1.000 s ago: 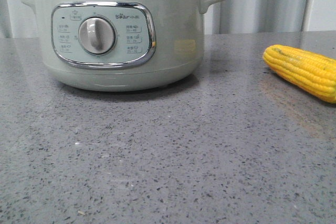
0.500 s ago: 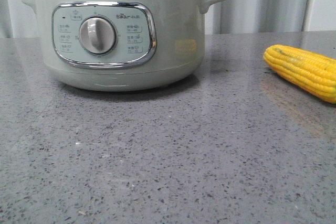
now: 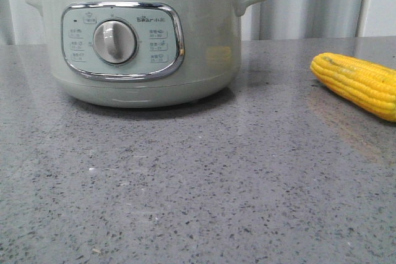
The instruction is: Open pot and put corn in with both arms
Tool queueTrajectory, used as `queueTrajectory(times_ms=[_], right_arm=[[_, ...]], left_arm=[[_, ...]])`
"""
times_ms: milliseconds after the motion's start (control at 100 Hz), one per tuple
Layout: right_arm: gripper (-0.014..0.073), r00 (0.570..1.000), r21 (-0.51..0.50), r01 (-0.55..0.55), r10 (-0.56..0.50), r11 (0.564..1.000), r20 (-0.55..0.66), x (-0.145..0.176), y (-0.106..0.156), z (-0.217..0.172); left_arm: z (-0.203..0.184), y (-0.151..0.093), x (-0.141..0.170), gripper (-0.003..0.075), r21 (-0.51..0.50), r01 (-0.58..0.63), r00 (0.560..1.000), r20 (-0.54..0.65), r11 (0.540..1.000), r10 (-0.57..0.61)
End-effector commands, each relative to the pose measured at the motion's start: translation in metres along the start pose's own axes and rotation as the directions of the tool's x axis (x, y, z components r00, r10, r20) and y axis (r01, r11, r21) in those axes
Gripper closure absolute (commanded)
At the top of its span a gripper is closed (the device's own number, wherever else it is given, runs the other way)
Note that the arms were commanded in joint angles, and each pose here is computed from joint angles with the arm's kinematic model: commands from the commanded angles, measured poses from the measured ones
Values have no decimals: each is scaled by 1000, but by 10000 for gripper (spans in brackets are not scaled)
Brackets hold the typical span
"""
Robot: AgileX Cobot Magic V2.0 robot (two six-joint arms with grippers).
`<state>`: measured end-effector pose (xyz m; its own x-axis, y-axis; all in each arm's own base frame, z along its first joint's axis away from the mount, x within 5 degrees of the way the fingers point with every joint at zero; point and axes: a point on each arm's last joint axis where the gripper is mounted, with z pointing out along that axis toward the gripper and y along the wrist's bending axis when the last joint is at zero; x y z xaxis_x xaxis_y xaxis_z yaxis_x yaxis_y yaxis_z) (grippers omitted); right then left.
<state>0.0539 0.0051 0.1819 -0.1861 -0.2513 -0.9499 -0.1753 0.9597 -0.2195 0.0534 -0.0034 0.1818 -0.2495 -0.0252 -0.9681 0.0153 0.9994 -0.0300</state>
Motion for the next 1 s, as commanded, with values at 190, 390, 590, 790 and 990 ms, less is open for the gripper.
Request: queueTrajectory(times_ms=[190, 390, 590, 790, 990], right_arm=[[669, 1000, 12, 16, -16, 1000, 16, 4, 0, 0], [669, 995, 24, 39, -41, 999, 91, -3, 0, 0], [669, 923, 32, 7, -19, 999, 384, -29, -1, -7], [669, 828, -27, -202, 185, 979, 529, -42, -6, -13], [669, 756, -118, -464, 462, 878, 464, -37, -10, -11]], left_arm=[[-2, 0, -1, 741, 4, 24, 998, 49, 1000, -24], [-2, 0, -1, 741, 4, 24, 998, 49, 1000, -24], [-2, 0, -2, 741, 3, 24, 998, 56, 1000, -24], [-4, -4, -17, 741, 122, 375, 901, 185, 919, -392], [-6, 0, -26, 741, 211, 626, 710, 244, 751, -661]])
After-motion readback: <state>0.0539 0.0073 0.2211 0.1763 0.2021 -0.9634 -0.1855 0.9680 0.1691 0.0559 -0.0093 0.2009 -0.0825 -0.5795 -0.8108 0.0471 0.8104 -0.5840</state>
